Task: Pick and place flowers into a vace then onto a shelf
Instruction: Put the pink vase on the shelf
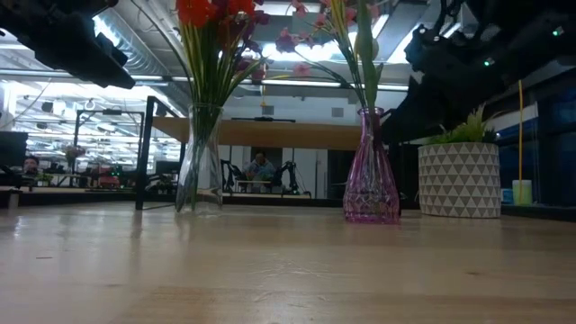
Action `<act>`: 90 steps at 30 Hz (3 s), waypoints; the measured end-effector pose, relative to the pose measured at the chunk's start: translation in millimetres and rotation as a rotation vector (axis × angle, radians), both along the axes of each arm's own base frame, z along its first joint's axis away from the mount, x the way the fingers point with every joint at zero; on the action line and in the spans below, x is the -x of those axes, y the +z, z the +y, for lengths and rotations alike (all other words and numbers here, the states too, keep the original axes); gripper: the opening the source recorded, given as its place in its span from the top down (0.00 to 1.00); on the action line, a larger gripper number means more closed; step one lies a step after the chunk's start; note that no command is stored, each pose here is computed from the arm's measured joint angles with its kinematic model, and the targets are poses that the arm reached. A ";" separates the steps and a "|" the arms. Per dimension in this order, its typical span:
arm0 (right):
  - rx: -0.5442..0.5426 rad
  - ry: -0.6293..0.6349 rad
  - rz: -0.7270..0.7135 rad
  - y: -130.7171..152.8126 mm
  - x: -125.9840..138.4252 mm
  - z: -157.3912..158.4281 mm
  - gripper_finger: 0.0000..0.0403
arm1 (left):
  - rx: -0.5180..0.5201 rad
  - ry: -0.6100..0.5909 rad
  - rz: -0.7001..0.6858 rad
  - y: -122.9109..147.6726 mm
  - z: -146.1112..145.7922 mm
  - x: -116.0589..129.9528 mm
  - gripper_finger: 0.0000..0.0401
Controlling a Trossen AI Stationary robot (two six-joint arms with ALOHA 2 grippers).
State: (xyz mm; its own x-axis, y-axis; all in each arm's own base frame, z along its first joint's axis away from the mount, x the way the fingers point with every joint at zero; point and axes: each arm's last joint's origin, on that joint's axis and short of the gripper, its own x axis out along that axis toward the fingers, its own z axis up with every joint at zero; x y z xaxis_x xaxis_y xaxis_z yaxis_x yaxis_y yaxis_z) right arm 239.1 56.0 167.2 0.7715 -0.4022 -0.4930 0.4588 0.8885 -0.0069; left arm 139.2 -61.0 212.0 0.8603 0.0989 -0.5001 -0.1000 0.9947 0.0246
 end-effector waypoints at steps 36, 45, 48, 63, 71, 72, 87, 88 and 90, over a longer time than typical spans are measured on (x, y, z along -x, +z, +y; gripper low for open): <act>0.049 -0.001 -0.100 -6.2 -21.8 -7.2 0.74 | -0.032 -0.013 0.023 -1.8 0.7 1.2 0.99; 0.032 -0.014 -0.109 -6.1 -21.7 -7.2 0.76 | -0.033 -0.013 0.024 -1.9 0.7 1.2 0.99; 0.029 -0.008 -0.110 -3.9 -20.4 -7.4 0.76 | -0.034 -0.013 0.026 -2.0 0.7 1.3 0.99; 0.045 0.062 -0.229 57.1 14.9 -15.5 0.76 | -0.035 -0.012 0.027 -2.1 0.8 1.4 0.99; 0.075 0.138 -0.221 92.3 22.7 -16.1 0.76 | -0.073 0.016 0.016 -1.6 2.1 1.2 0.99; 0.082 0.141 -0.204 95.9 22.4 -16.0 0.76 | -0.076 0.021 0.014 -1.5 2.3 1.2 0.99; 0.185 -0.012 -0.112 122.7 20.2 -39.8 0.76 | -0.081 0.029 0.012 -1.4 2.6 1.2 1.00; 0.192 -0.018 -0.108 122.9 19.9 -42.5 0.76 | -0.081 0.029 0.011 -1.4 2.6 1.2 1.00; 0.170 0.001 -0.111 122.3 17.6 -47.2 0.76 | -0.081 0.029 0.012 -1.4 2.6 1.2 1.00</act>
